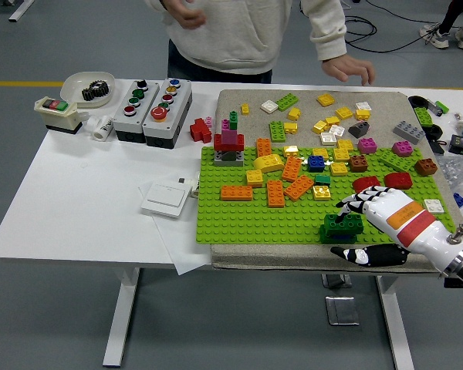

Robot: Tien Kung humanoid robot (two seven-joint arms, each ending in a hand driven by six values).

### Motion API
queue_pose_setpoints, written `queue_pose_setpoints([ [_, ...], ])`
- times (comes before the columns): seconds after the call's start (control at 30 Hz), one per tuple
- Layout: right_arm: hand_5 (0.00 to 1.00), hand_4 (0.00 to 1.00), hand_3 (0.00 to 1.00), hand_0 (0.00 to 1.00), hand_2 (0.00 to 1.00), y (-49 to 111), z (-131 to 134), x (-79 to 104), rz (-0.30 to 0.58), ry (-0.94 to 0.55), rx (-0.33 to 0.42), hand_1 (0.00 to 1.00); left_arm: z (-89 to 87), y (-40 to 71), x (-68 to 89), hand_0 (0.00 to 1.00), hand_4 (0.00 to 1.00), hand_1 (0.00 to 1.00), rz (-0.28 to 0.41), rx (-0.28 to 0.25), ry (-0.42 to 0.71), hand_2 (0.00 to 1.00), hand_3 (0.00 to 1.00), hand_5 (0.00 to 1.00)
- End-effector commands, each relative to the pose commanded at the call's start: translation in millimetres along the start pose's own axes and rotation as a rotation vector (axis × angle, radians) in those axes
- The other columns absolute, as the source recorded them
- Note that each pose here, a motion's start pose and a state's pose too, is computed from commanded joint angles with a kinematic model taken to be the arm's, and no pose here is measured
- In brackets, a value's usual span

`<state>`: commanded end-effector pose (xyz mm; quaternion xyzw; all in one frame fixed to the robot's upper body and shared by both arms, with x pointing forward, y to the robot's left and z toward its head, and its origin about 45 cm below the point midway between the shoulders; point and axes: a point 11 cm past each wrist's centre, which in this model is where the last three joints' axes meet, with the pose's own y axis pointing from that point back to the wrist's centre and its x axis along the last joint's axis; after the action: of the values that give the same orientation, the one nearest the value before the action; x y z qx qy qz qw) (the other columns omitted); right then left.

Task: Pick up the brick,pile it on top of brick,press brick,pick up the brick,pile it on top of brick,press brick

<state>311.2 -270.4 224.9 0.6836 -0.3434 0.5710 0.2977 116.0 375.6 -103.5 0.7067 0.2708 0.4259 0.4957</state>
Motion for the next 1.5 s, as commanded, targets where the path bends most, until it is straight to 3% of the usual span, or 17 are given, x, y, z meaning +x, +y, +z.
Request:
queue_pose_setpoints([
  [0.3, 0.725, 0.858, 0.602, 0.744, 0.720, -14.0, 11, 24.1, 0.092, -0.036, -0.052, 0.688, 1.2, 0.3, -0.6, 0.653, 0.659, 0.708, -0.002, -0.002, 0.003, 0.724, 0.586, 0.664],
  [0.33, 0.725, 0.859, 0.633, 0.800, 0.744, -15.9, 13, 27.5, 0.103, -0.037, -0.061, 0.720, 1.4, 0.3, -0.7, 0.653, 0.659, 0.707, -0.002, -0.002, 0.002, 0.726, 0.585, 0.664],
  [0.4, 0.725, 0.859, 0.633, 0.800, 0.744, -21.5, 20, 37.9, 0.134, -0.036, -0.091, 0.720, 1.6, 0.4, -0.7, 0.653, 0.659, 0.707, -0.002, -0.003, 0.003, 0.726, 0.585, 0.664],
  [0.67, 0.721, 0.859, 0.650, 0.818, 0.756, -32.8, 40, 55.0, 0.168, -0.031, -0.156, 0.733, 1.9, 0.5, 0.1, 0.653, 0.659, 0.708, -0.001, -0.003, 0.004, 0.725, 0.585, 0.664],
  [0.73, 0.718, 0.863, 0.702, 0.826, 0.786, -35.9, 48, 55.8, 0.187, -0.085, -0.178, 0.750, 1.9, 0.4, 0.5, 0.654, 0.659, 0.710, -0.001, -0.003, 0.004, 0.726, 0.585, 0.663],
  [1.3, 0.717, 0.872, 0.736, 0.808, 0.790, -45.5, 117, 55.1, 0.295, -0.673, -0.454, 0.752, 4.3, 1.1, 2.9, 0.654, 0.660, 0.712, 0.003, -0.007, 0.006, 0.727, 0.587, 0.661],
  [1.4, 0.707, 0.877, 0.731, 0.805, 0.787, -46.2, 128, 55.0, 0.303, -0.728, -0.493, 0.754, 4.3, 1.1, 2.7, 0.654, 0.661, 0.712, 0.003, -0.007, 0.007, 0.727, 0.587, 0.662],
  [1.5, 0.707, 0.877, 0.731, 0.805, 0.787, -46.7, 140, 57.1, 0.296, -0.691, -0.521, 0.754, 4.8, 1.2, 3.3, 0.654, 0.661, 0.712, 0.004, -0.007, 0.005, 0.727, 0.587, 0.662],
])
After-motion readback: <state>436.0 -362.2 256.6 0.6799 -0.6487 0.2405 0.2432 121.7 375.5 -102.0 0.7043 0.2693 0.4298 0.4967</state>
